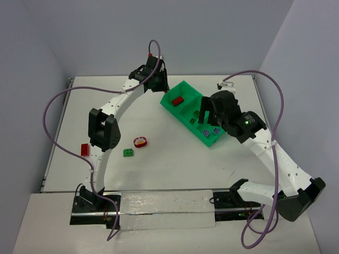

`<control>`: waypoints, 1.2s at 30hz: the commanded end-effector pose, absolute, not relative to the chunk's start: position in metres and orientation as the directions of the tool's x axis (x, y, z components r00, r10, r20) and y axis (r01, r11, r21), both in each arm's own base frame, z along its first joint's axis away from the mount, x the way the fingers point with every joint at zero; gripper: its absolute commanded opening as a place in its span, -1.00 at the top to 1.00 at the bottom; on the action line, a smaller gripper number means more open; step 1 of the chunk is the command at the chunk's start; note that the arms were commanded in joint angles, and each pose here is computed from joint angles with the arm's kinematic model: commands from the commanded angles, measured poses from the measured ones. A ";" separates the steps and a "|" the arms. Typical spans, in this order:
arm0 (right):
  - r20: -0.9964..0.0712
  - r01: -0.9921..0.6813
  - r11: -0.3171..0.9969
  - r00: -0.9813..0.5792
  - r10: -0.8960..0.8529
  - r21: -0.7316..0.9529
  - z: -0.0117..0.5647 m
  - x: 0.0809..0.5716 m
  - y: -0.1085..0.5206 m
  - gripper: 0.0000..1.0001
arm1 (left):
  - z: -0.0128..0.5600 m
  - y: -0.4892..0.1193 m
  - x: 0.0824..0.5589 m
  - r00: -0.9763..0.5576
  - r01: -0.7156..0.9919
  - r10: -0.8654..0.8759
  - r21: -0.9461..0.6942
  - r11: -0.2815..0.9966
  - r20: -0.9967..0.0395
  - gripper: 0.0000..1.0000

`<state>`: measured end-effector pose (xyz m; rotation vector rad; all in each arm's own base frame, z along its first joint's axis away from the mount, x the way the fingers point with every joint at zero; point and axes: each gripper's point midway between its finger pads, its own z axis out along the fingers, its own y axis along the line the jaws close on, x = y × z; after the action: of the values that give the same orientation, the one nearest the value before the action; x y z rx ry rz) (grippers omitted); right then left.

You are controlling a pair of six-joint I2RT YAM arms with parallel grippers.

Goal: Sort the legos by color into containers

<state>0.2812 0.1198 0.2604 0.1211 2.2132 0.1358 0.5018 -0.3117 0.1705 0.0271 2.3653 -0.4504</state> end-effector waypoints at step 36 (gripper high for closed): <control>-0.799 0.027 0.985 -0.580 0.157 0.173 0.255 0.283 0.122 -0.90 | 0.147 -0.025 0.366 -0.640 -0.553 -0.519 -0.129 0.823 -0.566 -0.99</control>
<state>0.2771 0.1189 0.2473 0.1308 2.2394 0.1321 0.4162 -0.1017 0.1711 -0.4893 2.3783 -0.1668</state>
